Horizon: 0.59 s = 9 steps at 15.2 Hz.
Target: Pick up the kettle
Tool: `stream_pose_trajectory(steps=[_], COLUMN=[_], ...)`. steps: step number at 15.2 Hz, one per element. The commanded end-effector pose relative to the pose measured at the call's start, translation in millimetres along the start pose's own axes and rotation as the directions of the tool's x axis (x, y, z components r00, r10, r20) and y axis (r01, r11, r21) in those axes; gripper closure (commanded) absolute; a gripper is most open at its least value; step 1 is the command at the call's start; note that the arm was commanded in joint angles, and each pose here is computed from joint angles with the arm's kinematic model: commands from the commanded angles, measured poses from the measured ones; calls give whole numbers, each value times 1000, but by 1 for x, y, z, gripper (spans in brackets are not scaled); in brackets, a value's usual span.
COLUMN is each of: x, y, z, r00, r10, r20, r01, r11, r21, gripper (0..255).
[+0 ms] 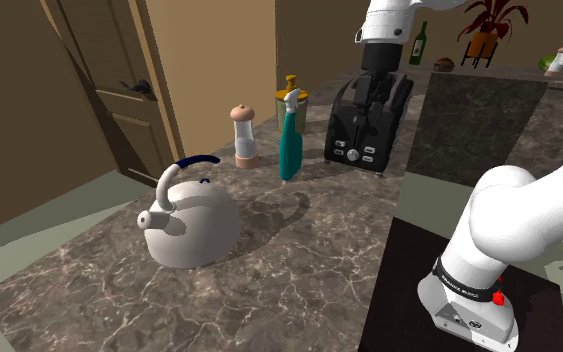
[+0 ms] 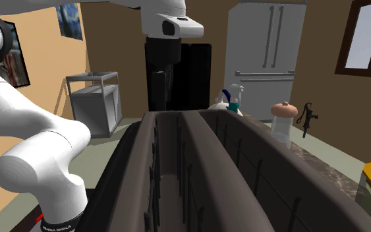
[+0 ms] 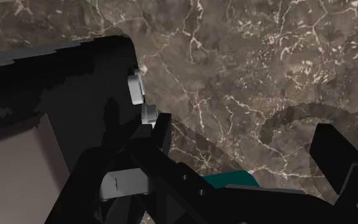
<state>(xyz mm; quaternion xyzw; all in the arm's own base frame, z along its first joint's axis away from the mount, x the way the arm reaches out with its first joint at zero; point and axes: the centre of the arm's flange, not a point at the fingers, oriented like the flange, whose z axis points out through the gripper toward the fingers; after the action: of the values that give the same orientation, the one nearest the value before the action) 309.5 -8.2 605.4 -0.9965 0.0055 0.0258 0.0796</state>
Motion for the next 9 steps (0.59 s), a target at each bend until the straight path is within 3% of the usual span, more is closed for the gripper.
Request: stream_pose_trajectory(steps=[1, 5, 9], x=[0, -9, -8], y=[0, -54, -108], z=[0, 4, 8], r00=[1000, 986, 946], r10=[0, 162, 320], r20=[0, -25, -51], r01=[0, -163, -321], r11=[1000, 987, 947], r21=[0, -5, -6], gripper=[0, 0, 0])
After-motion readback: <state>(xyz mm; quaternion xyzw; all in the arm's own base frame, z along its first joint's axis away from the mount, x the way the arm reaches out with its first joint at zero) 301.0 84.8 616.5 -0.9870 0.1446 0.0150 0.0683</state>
